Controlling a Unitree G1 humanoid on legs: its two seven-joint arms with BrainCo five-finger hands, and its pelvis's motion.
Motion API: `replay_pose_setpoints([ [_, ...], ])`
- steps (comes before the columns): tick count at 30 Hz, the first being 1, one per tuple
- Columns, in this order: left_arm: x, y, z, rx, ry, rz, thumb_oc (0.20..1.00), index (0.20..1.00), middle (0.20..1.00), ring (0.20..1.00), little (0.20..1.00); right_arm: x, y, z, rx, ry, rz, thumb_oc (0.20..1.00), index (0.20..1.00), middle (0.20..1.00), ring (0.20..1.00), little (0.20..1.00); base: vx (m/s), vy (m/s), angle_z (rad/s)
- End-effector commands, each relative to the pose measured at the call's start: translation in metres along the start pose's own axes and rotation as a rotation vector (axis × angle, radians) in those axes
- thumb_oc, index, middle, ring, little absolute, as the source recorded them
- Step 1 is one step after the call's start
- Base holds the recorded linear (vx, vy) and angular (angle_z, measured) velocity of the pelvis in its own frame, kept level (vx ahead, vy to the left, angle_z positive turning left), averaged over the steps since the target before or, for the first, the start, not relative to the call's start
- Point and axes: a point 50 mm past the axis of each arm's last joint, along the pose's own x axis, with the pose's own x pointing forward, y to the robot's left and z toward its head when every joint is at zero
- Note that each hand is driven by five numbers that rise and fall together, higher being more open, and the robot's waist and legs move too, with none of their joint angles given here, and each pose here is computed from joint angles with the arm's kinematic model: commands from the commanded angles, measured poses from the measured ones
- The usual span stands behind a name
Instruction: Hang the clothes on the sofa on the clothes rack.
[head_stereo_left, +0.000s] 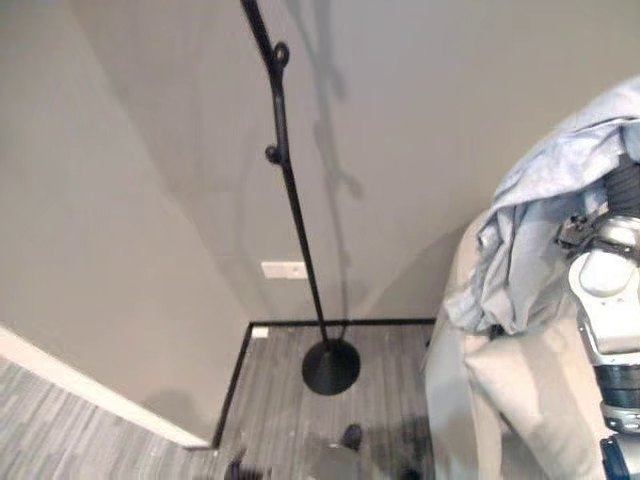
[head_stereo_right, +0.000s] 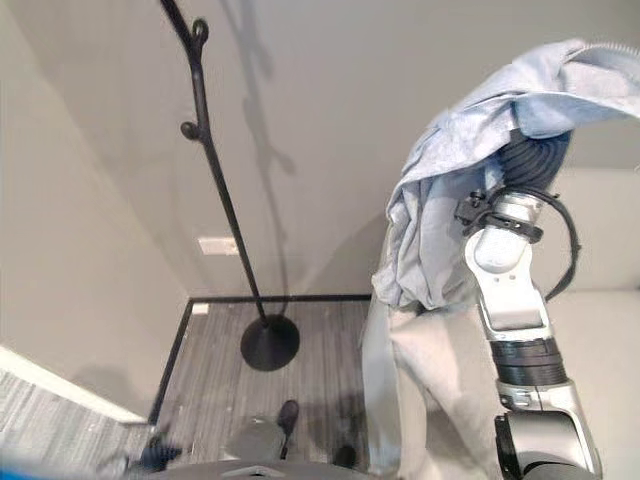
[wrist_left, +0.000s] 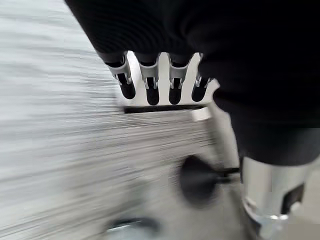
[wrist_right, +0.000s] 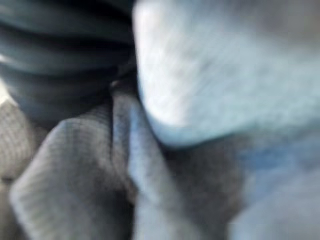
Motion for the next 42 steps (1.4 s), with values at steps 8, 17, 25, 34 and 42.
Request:
replay_pose_setpoints([
  [8,-0.018,-0.041,-0.028,0.178,0.063,-0.191,1.0,1.0,1.0,1.0,1.0,0.035,-0.02,0.025,0.061,-0.146,-0.095,0.2,0.2,0.2,0.2,0.2,-0.16,0.108,0.0],
  [17,-0.041,-0.064,-0.061,0.173,0.185,-0.288,1.0,1.0,1.0,1.0,1.0,0.03,-0.013,0.01,0.028,-0.077,-0.057,0.2,0.2,0.2,0.2,0.2,-0.23,0.16,0.16],
  [25,-0.02,-0.034,0.004,-0.009,-0.1,-0.187,1.0,1.0,1.0,1.0,1.0,0.038,0.012,0.016,0.029,-0.075,0.017,0.2,0.2,0.2,0.2,0.2,-0.31,0.188,-0.18],
  [34,-0.01,0.025,0.093,-0.212,-0.43,0.056,1.0,1.0,1.0,1.0,1.0,0.047,-0.01,0.053,0.078,-0.237,-0.088,0.2,0.2,0.2,0.2,0.2,-0.19,-0.057,-0.02],
  [42,-0.027,0.031,0.141,-0.402,-0.648,0.09,1.0,1.0,1.0,1.0,1.0,0.055,0.024,0.084,0.259,-0.308,0.073,0.2,0.2,0.2,0.2,0.2,-0.04,-0.147,0.1],
])
